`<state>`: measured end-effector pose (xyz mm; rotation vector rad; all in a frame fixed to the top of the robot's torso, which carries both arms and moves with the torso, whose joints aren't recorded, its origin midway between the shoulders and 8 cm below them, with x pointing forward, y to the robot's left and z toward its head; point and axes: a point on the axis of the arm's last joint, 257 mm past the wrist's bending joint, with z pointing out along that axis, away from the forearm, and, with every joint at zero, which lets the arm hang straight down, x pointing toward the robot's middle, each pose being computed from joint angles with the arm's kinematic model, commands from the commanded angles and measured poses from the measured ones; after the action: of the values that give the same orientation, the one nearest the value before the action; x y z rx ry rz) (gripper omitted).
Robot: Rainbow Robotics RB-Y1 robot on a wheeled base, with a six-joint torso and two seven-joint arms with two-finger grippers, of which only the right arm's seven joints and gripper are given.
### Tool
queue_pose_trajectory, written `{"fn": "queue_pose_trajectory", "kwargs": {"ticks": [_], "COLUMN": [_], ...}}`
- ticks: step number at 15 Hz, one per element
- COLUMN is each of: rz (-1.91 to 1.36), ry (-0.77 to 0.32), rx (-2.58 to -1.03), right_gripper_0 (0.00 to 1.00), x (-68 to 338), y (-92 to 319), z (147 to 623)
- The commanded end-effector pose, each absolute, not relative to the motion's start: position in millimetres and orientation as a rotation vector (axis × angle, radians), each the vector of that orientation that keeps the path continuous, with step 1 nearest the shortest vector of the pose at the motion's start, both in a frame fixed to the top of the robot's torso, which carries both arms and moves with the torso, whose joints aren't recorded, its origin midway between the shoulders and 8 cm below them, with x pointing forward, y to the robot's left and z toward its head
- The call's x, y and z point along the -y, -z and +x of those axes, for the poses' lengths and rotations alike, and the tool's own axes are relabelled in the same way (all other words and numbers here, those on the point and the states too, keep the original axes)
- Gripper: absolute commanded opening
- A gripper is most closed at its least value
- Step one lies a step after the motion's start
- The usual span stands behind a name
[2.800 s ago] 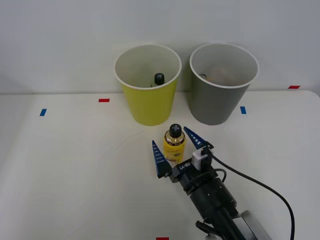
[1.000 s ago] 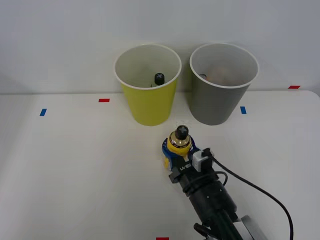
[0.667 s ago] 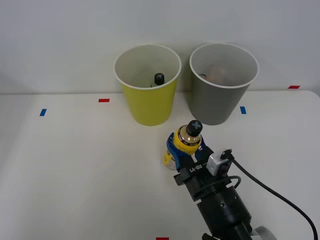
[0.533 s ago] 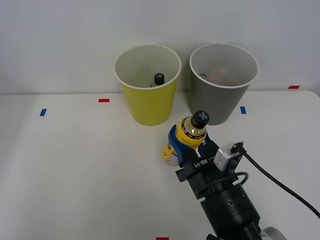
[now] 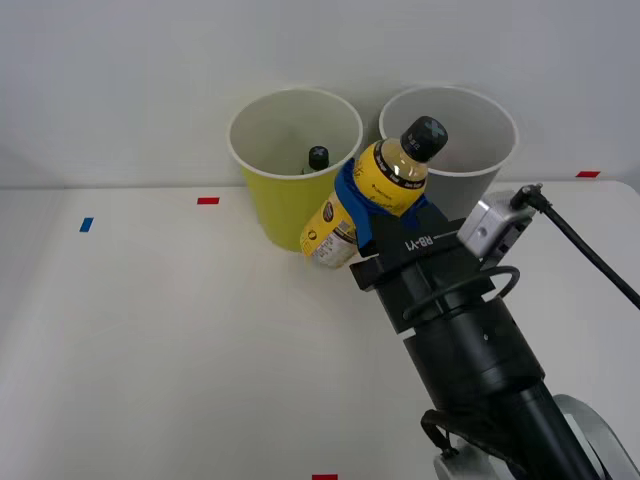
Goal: Put cans in the gray bin, plastic bottles in the light green bin
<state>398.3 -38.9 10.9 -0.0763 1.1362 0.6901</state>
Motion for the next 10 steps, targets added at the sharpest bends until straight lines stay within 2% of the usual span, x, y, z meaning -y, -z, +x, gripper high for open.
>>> {"fn": "queue_pose_trajectory", "kwargs": {"ticks": [1, 5, 7, 10], "rz": [-0.028, -0.020, -0.038, -0.049], "ry": [-0.729, -0.759, -0.721, -0.678], "rx": [-1.138, -1.177, -1.196, -1.229], "right_gripper_0": [0.00, 0.00, 0.00, 0.00], "x": [28, 2, -5, -8], "y": [-58, -75, -77, -77], "z": [430, 493, 535, 572]}}
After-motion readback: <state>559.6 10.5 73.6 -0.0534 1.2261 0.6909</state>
